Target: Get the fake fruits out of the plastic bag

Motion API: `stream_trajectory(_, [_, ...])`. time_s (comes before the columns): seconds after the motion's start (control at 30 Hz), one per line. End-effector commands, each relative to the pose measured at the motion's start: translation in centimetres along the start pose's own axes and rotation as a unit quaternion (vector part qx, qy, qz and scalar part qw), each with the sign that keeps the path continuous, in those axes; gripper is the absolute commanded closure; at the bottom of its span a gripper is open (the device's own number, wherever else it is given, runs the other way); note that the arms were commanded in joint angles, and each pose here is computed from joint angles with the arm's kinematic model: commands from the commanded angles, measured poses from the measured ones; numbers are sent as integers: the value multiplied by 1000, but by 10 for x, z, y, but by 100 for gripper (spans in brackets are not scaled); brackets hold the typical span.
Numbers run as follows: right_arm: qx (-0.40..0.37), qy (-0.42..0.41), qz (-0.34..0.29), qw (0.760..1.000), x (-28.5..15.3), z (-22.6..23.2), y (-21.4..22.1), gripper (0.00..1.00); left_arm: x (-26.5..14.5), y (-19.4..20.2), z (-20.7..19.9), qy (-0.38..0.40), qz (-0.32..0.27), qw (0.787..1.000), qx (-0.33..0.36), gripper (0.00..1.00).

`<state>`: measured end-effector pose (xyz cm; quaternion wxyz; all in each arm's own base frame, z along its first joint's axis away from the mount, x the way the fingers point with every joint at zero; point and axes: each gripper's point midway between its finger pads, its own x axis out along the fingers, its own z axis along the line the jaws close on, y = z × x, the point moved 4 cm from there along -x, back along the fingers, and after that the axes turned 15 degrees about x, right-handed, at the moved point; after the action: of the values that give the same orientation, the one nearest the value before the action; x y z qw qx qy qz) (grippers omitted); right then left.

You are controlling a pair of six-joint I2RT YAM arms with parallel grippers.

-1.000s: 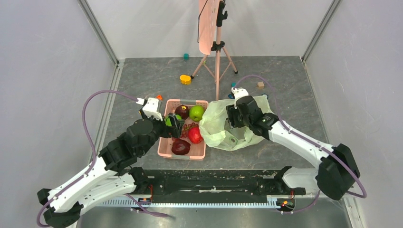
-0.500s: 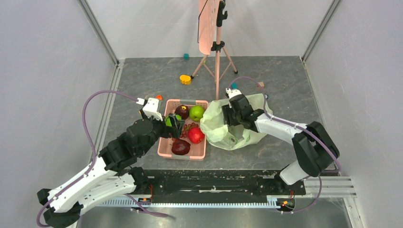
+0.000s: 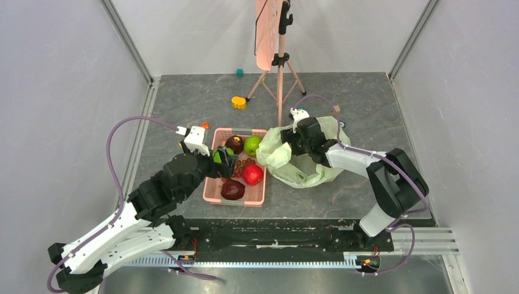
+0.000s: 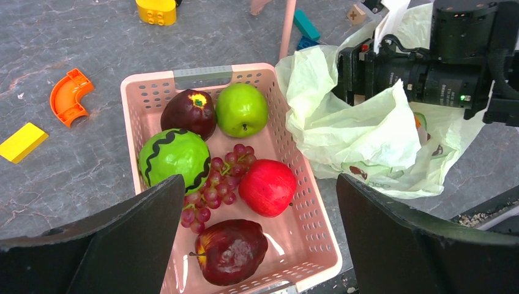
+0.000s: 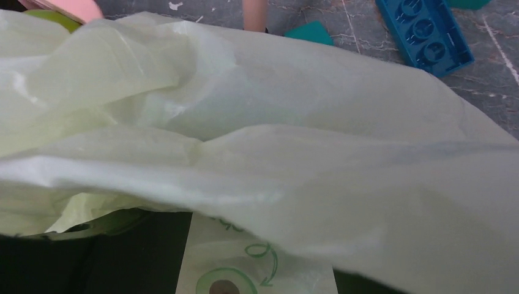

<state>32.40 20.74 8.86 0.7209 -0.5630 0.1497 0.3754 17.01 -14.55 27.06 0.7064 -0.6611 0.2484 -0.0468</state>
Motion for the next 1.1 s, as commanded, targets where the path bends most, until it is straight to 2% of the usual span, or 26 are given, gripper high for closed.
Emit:
stream_trajectory(0.0, [9, -33, -7, 999, 17, 6, -5, 25, -1, -11, 1, -2, -13, 1000, 8, 0])
stream_trajectory(0.3, [23, -37, 25, 999, 46, 3, 11, 28, -4, -8, 3, -2, -14, 1000, 6, 0])
stream_trajectory(0.4, [25, -33, 32, 999, 50, 1, 15, 40, -5, -7, 5, -4, -15, 1000, 6, 0])
stream_trajectory(0.53, [22, -29, 22, 999, 42, 0, 11, 68, -6, -6, 6, -6, -15, 1000, 6, 0])
stream_trajectory(0.6, [21, -23, 10, 999, 33, -1, 6, 75, -6, -5, 6, -6, -14, 1000, 7, 0])
stream_trajectory(1.07, [17, 11, -74, 997, -46, -2, -39, 77, -2, -4, 2, 2, -12, 1000, 7, 0])
